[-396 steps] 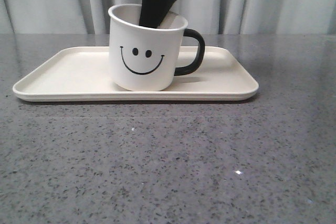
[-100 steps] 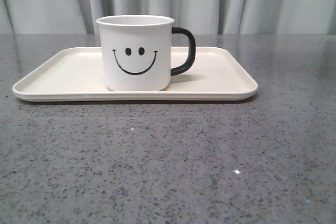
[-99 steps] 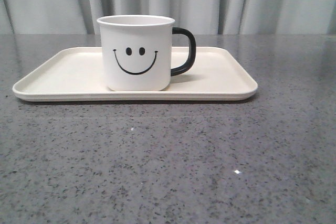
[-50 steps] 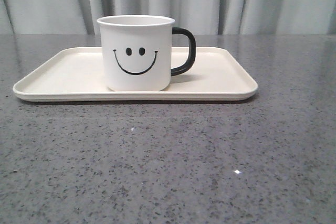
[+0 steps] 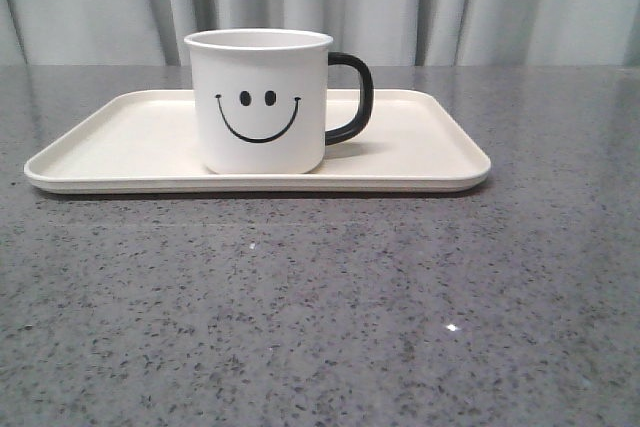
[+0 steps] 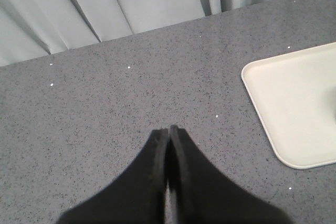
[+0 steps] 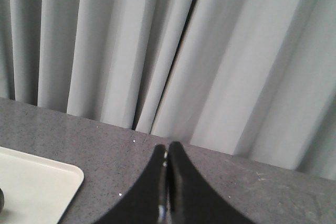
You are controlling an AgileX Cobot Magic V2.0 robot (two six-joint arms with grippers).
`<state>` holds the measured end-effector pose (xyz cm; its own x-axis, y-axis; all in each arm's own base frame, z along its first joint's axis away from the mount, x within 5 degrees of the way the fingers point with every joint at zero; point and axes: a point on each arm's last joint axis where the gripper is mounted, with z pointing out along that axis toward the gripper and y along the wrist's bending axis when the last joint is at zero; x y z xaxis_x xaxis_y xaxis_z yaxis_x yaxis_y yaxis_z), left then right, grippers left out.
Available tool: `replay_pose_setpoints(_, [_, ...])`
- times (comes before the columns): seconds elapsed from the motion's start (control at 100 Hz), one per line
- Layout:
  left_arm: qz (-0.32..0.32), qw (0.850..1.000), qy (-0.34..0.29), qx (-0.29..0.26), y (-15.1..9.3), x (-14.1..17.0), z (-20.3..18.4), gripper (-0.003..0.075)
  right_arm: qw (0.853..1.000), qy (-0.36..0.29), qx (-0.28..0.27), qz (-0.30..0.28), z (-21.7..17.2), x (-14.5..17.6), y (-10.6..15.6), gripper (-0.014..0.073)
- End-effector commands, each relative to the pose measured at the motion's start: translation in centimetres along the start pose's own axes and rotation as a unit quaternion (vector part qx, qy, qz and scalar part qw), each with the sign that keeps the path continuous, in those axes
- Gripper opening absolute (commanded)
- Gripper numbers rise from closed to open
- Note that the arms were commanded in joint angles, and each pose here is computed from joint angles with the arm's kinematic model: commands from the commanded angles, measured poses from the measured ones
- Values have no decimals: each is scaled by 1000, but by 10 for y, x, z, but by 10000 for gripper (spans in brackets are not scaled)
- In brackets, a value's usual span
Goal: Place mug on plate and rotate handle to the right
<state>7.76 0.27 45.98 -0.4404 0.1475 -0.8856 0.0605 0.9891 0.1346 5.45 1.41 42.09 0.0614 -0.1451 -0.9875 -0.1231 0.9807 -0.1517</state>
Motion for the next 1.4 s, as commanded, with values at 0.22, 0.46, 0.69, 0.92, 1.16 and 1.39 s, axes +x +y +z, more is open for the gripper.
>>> replay_pose_setpoints(0.22, [-5, 999, -48, 7, 0, -11, -3, -20, 1000, -16, 11, 6, -2, 6, 0, -111])
replay_pose_setpoints(0.46, [-8, 999, -43, 12, -1, -10, -3, -20, 1000, -16, 11, 6, -2, 6, 0, -111])
replay_pose_setpoints(0.69, [-8, 999, -43, 12, -1, -10, -3, -20, 1000, -16, 11, 6, -2, 6, 0, -111])
replay_pose_setpoints(0.92, [-8, 999, -46, 8, -1, -10, -2, -20, 1000, -16, 11, 6, -2, 6, 0, -111])
replay_pose_setpoints(1.16, [-49, 968, -242, 53, -11, 8, -2, -20, 1000, -16, 11, 6, -2, 6, 0, -111])
replay_pose_setpoints(1.39, [-65, 932, -351, 63, -26, 92, 24, -20, 1000, -16, 11, 6, -2, 6, 0, -111])
